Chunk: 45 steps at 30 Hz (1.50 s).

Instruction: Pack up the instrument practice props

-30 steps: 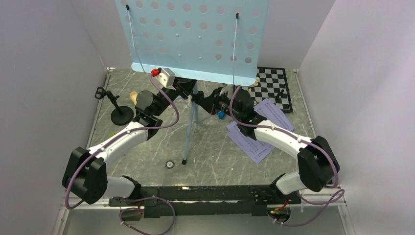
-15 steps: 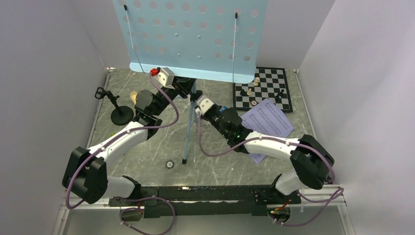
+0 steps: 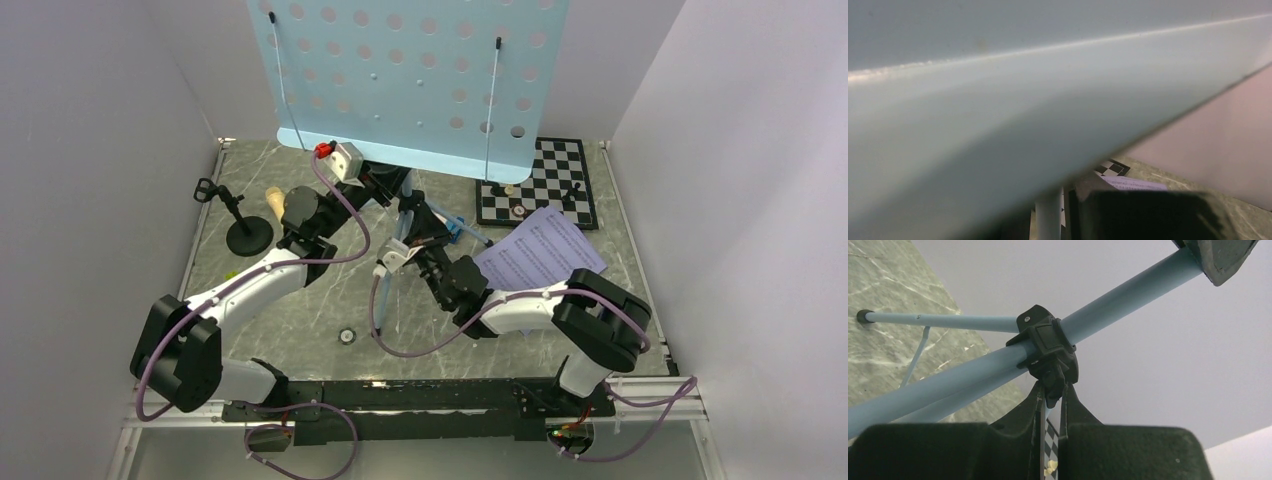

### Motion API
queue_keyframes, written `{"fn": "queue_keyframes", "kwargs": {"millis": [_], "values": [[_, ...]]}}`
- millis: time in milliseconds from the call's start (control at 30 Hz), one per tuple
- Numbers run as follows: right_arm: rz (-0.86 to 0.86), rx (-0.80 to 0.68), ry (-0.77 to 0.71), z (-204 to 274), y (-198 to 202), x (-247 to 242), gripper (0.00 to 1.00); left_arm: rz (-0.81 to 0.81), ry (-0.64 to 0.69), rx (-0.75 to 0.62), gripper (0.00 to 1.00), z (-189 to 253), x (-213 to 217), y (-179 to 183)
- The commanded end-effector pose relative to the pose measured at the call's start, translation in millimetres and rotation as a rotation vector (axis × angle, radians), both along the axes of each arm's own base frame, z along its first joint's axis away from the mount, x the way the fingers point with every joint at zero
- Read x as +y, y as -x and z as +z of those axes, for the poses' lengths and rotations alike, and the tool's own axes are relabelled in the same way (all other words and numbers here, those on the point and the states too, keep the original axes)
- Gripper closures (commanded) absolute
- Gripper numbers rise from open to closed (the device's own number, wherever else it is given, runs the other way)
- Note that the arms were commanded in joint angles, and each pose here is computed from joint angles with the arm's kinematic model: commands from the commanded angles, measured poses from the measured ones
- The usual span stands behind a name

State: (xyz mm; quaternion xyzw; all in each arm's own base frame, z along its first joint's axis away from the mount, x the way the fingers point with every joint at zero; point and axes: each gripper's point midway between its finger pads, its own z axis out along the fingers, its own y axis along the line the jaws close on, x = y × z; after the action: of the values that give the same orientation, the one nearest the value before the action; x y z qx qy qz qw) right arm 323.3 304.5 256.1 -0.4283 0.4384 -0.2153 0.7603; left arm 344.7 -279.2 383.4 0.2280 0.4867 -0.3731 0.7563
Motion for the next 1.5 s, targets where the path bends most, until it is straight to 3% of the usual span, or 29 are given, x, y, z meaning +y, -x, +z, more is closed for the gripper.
{"fn": "queue_keyframes", "kwargs": {"millis": [0, 100, 133, 233, 333, 667, 900, 1200, 1467], "values": [[-0.232, 0.022, -0.102, 14, -4, -41, 0.92, 0.016, -0.105, 0.191, 1.0, -60, 0, -14], [-0.275, 0.072, -0.198, 21, -4, -46, 0.39, 0.035, -0.112, 0.187, 1.0, -58, 2, -17], [-0.276, 0.087, -0.223, 23, -1, -48, 0.27, 0.04, -0.112, 0.188, 1.0, -57, 2, -18], [-0.255, 0.164, -0.298, 28, 6, -48, 0.09, 0.071, -0.112, 0.197, 1.0, -58, 5, -22], [-0.197, 0.301, -0.387, 30, 16, -40, 0.01, 0.101, -0.112, 0.203, 1.0, -58, 10, -25], [0.177, 0.96, -0.741, -15, 92, -1, 0.01, 0.111, -0.097, 0.201, 1.0, -53, 13, -24], [0.293, 1.332, -1.086, -50, 92, -8, 0.04, 0.116, -0.078, 0.19, 1.0, -46, 16, -21], [0.591, 1.553, -1.455, 11, 68, -14, 0.07, 0.102, -0.082, 0.182, 1.0, -44, 15, -17], [0.709, 1.703, -1.688, 41, 32, -4, 0.16, 0.104, -0.094, 0.177, 1.0, -47, 13, -17]]}}
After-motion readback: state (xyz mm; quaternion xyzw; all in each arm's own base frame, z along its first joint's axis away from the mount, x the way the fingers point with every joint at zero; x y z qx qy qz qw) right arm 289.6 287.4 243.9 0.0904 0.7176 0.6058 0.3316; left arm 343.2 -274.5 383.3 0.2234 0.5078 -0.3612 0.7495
